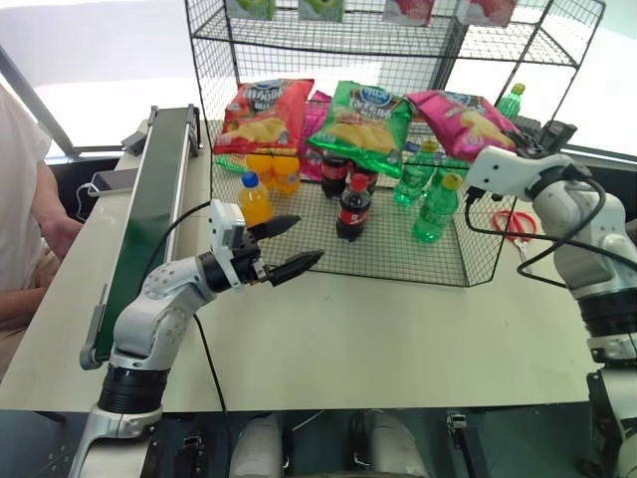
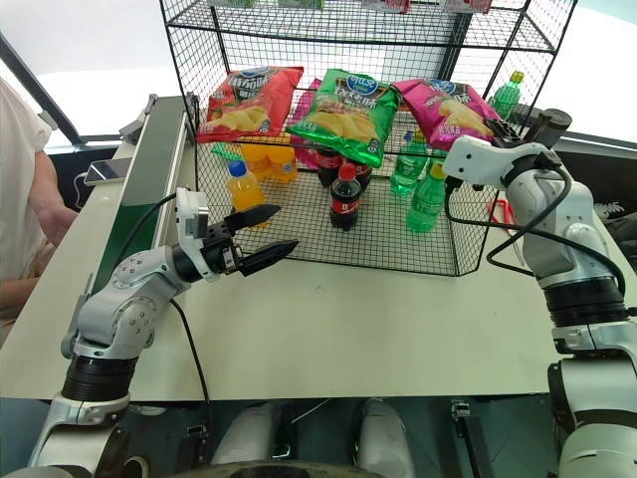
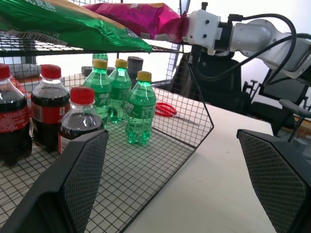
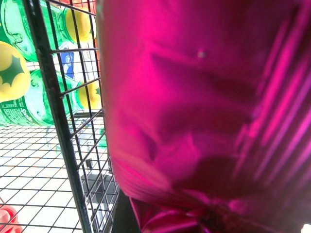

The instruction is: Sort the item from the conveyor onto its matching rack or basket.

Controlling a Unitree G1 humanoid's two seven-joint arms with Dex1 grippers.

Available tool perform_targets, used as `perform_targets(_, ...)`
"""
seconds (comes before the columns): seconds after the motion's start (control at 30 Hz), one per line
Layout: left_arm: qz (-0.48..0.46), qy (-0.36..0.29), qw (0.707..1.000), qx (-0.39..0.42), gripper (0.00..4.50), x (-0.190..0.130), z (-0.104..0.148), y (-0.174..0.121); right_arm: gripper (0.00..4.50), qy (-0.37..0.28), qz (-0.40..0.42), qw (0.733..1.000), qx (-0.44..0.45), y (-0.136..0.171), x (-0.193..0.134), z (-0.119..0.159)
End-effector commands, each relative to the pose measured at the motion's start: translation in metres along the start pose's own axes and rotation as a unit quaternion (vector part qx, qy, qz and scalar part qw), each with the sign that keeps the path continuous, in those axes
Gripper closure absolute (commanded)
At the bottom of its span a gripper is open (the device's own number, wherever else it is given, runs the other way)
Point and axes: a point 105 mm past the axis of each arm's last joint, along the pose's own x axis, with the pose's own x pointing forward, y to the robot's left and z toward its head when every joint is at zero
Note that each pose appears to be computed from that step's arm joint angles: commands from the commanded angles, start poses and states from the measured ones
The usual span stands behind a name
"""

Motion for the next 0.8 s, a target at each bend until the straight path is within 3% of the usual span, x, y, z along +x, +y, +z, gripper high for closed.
perform_targets(0.03, -0.005, -0.02, 0.999, 0.026, 0.0, 0.002, 0.014, -0.004, 3.08, 0.015, -0.02, 1.0, 0.009, -0.016, -0.001, -0.009)
perform_targets(0.23, -0.006, -0.017, 1.0, 0.026, 0.0, 0.002, 0.011, -0.007, 0.07, -0.011, -0.007, 0.997, 0.072, -0.016, -0.002, 0.0)
perform_targets(0.8, -0.015, 0.006, 0.999, 0.052, 0.0, 0.001, 0.005, -0.006, 0.07, -0.195, 0.064, 0.97, 0.134, -0.007, -0.025, 0.056)
